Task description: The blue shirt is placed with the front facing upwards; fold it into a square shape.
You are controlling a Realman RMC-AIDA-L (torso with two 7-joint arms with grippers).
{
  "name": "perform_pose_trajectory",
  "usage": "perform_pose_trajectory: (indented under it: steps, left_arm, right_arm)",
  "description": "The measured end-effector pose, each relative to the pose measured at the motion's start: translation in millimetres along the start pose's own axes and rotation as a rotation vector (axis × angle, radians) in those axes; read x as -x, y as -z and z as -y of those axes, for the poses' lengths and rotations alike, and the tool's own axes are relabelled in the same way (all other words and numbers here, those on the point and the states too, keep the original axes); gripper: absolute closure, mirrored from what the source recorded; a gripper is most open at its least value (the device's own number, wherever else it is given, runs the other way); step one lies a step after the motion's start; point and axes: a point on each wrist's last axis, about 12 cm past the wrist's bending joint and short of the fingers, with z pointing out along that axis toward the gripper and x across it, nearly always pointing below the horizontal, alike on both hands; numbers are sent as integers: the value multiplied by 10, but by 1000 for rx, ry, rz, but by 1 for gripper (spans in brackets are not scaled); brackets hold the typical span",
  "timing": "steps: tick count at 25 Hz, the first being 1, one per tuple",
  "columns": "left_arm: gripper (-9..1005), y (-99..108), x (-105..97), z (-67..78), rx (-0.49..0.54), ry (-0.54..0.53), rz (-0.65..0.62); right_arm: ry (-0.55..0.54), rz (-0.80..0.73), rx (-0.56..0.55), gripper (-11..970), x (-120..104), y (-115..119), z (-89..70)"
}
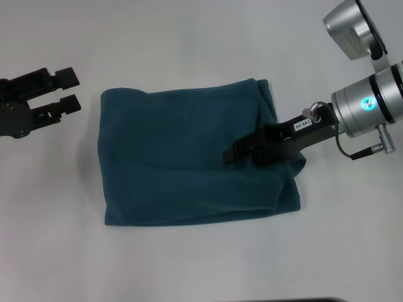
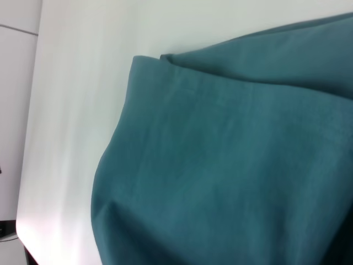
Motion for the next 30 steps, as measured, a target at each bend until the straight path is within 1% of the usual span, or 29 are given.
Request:
perform_pose_trajectory:
  steps: [2, 13, 19, 24, 30]
  left_arm:
    - [263, -1, 1, 2, 0, -1, -1]
    - [261, -1, 6, -2, 3, 0, 3]
    - [263, 71, 12, -24, 14, 5, 38]
    - [263, 149, 5, -47, 25, 12, 67]
    - [262, 169, 0, -53, 29, 14, 70]
  right_arm:
    - [-1, 1, -3, 313, 0, -2, 5]
    - [-11, 3, -6, 546, -8, -13, 20]
    - [-3, -1, 10, 795, -1, 12, -11]
    - [21, 0, 70, 920, 30, 99, -115]
    - [56, 11, 150, 919, 58, 316, -247]
